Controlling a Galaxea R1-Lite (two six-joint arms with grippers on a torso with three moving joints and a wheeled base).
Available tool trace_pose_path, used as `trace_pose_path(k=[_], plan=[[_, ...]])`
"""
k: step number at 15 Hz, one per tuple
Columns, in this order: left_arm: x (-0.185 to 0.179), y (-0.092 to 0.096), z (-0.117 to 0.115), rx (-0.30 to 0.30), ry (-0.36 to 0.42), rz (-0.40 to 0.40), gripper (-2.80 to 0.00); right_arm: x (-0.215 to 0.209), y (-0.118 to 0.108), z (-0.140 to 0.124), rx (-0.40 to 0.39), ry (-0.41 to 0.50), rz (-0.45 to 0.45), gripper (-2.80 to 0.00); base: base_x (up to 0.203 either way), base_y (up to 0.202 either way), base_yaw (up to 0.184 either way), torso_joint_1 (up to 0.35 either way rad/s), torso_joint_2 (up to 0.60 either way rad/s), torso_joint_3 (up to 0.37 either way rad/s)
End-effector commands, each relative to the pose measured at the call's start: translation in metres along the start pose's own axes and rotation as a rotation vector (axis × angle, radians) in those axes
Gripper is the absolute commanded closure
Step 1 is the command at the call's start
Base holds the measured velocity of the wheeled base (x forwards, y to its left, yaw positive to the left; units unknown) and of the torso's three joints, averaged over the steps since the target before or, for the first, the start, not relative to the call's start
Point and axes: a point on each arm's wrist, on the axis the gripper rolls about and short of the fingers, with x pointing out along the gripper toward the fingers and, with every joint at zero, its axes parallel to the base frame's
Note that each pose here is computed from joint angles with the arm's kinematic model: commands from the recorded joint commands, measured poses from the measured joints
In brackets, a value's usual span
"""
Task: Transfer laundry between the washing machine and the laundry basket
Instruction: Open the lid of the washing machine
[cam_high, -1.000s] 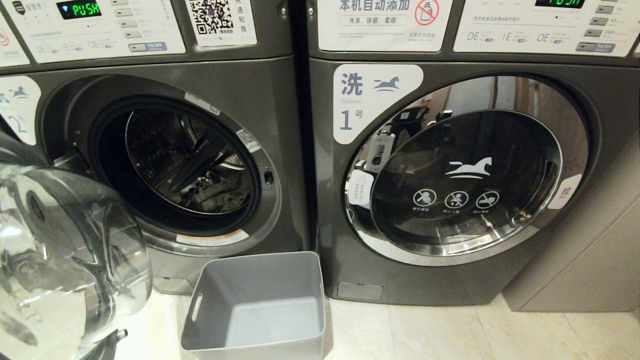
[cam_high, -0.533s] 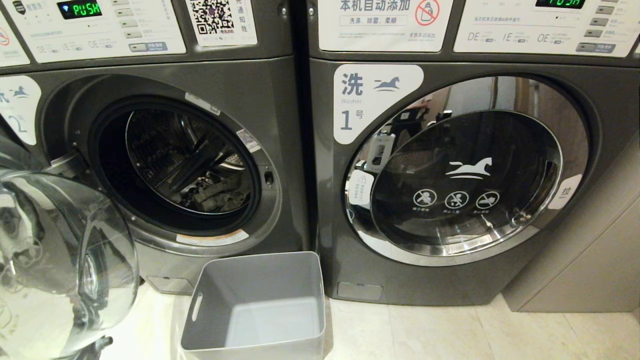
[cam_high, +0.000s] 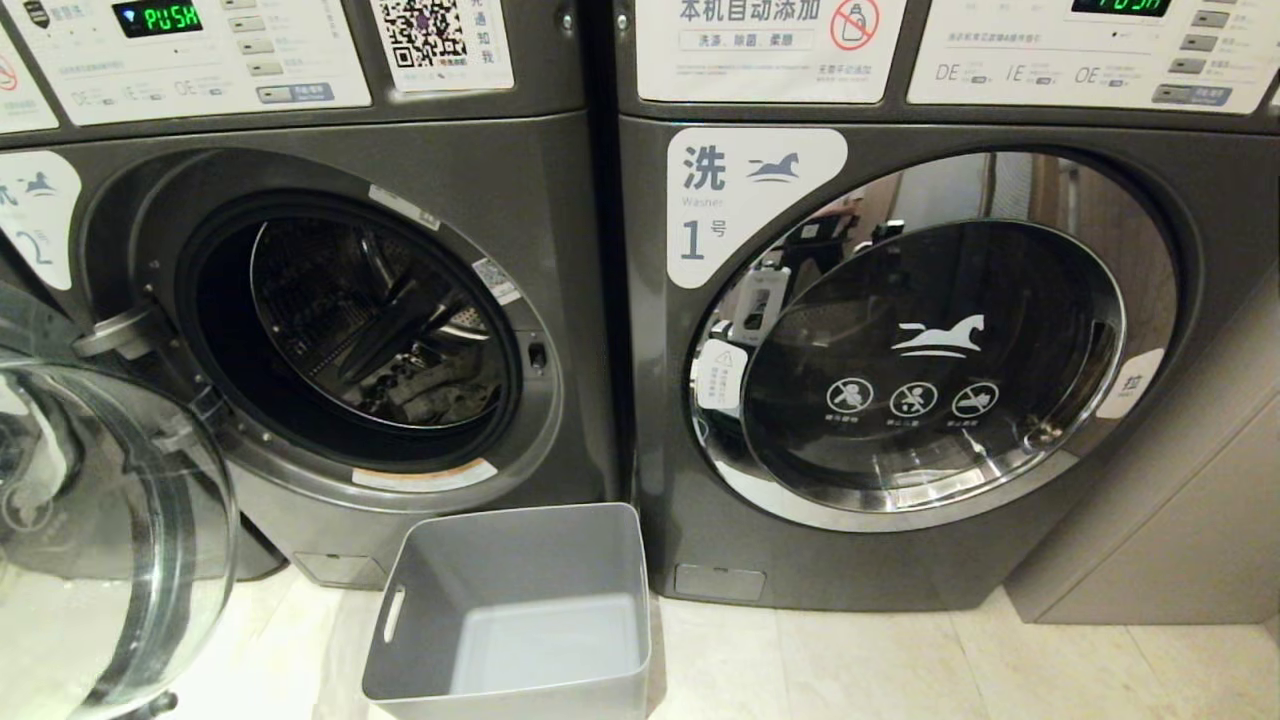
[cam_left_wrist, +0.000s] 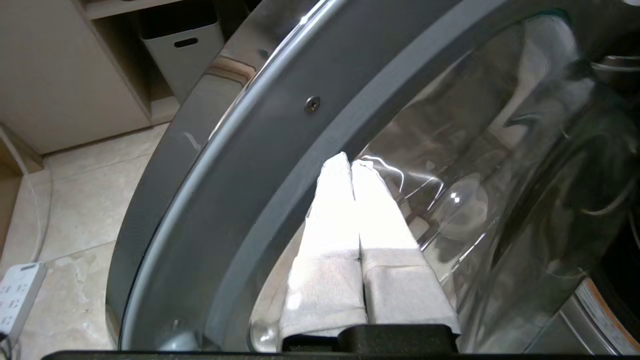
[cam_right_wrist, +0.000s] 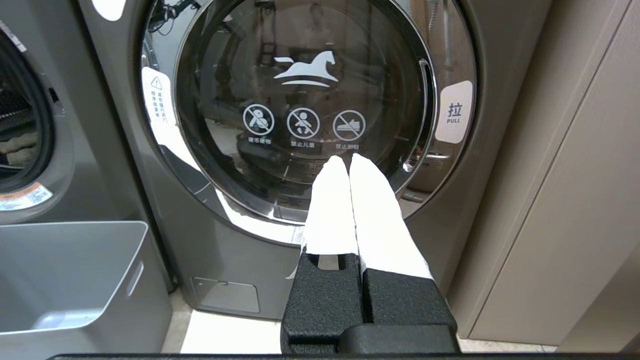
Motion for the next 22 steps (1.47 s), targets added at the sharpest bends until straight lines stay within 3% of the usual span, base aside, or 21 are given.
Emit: trace_pose_path(k=[1, 6, 10, 17, 19, 22], plan=[[0.018, -0.002, 0.0, -0.005, 0.022, 0.053, 0.0, 0.001, 0.0, -0.011, 0.0, 0.039, 0.001, 0.0, 0.0, 0.0, 0.0, 0.0, 0.0, 0.0], [0.057, 0.006, 0.005, -0.069, -0.073, 0.161, 0.0, 0.001, 0.0, -0.011, 0.0, 0.039, 0.001, 0.0, 0.0, 0.0, 0.0, 0.0, 0.0, 0.0], [0.087, 0.022, 0.002, -0.075, -0.068, 0.22, 0.0, 0.001, 0.0, -0.011, 0.0, 0.039, 0.001, 0.0, 0.0, 0.0, 0.0, 0.0, 0.0, 0.0], [0.103, 0.029, 0.006, -0.094, -0.108, 0.214, 0.0, 0.001, 0.0, -0.011, 0.0, 0.039, 0.001, 0.0, 0.0, 0.0, 0.0, 0.0, 0.0, 0.0], [0.115, 0.034, 0.012, -0.108, -0.153, 0.229, 0.0, 0.001, 0.0, -0.011, 0.0, 0.039, 0.001, 0.0, 0.0, 0.0, 0.0, 0.0, 0.0, 0.0], [0.135, 0.044, 0.016, -0.109, -0.158, 0.246, 0.0, 0.001, 0.0, -0.011, 0.0, 0.039, 0.001, 0.0, 0.0, 0.0, 0.0, 0.0, 0.0, 0.0]])
